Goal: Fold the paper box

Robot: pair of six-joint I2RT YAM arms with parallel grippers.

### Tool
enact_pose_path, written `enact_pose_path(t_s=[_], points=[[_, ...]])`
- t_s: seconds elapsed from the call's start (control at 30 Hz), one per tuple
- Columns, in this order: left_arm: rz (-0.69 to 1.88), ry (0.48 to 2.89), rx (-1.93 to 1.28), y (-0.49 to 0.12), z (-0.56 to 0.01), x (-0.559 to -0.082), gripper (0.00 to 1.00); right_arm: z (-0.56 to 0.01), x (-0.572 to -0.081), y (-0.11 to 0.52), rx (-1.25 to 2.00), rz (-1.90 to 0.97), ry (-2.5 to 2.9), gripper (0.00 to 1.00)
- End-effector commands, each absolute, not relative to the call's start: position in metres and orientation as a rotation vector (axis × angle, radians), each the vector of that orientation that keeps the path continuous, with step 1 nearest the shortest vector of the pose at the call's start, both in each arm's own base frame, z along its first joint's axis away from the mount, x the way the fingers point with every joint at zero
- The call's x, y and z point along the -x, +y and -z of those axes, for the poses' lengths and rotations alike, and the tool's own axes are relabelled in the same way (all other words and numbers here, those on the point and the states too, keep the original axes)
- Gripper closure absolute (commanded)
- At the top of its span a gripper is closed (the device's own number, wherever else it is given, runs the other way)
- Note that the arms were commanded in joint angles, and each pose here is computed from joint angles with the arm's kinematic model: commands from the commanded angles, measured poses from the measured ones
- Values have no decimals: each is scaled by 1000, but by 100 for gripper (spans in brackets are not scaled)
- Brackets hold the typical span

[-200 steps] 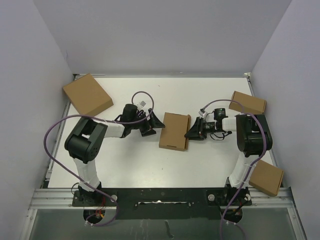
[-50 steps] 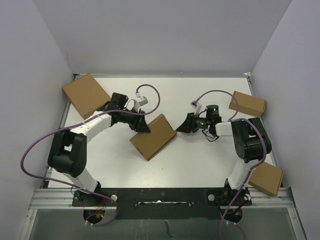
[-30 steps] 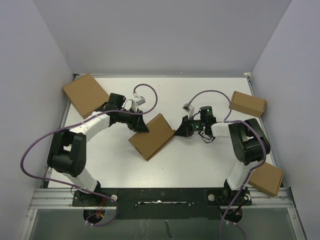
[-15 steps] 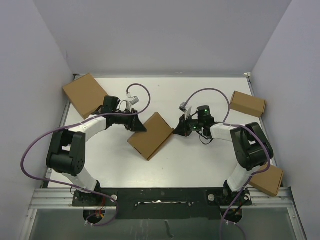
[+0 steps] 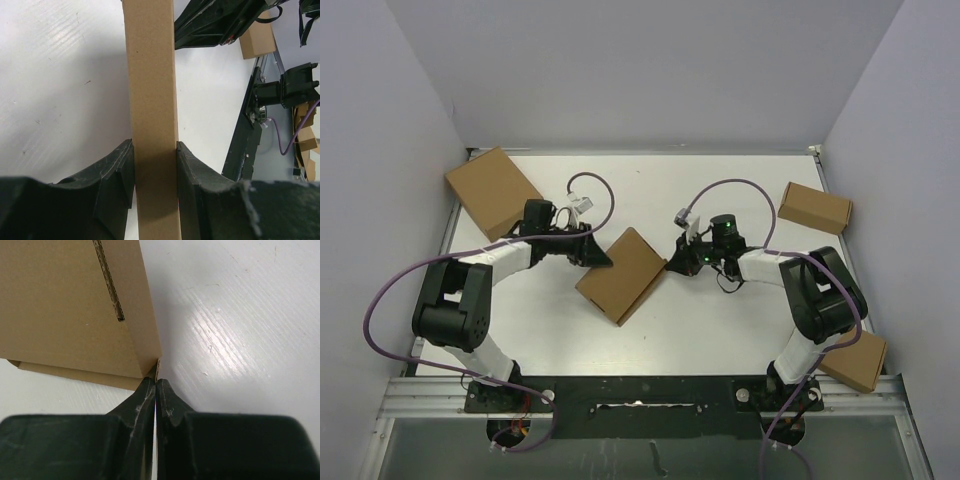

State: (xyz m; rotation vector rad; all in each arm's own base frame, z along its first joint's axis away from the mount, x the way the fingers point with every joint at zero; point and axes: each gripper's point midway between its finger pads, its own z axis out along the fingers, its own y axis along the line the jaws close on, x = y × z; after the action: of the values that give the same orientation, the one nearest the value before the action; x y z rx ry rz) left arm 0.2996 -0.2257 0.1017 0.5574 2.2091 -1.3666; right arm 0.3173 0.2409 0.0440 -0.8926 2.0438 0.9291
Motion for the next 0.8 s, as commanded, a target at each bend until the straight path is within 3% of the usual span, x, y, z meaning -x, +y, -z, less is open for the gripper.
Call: enact_pose_path(t_s=[0.0, 0.77], points=[[1309, 2168, -545, -219, -95, -317, 85, -75, -320, 257, 958, -949, 1893, 100], [1342, 2238, -388, -205, -76, -323, 86, -63, -315, 260, 955, -961, 1926, 100]])
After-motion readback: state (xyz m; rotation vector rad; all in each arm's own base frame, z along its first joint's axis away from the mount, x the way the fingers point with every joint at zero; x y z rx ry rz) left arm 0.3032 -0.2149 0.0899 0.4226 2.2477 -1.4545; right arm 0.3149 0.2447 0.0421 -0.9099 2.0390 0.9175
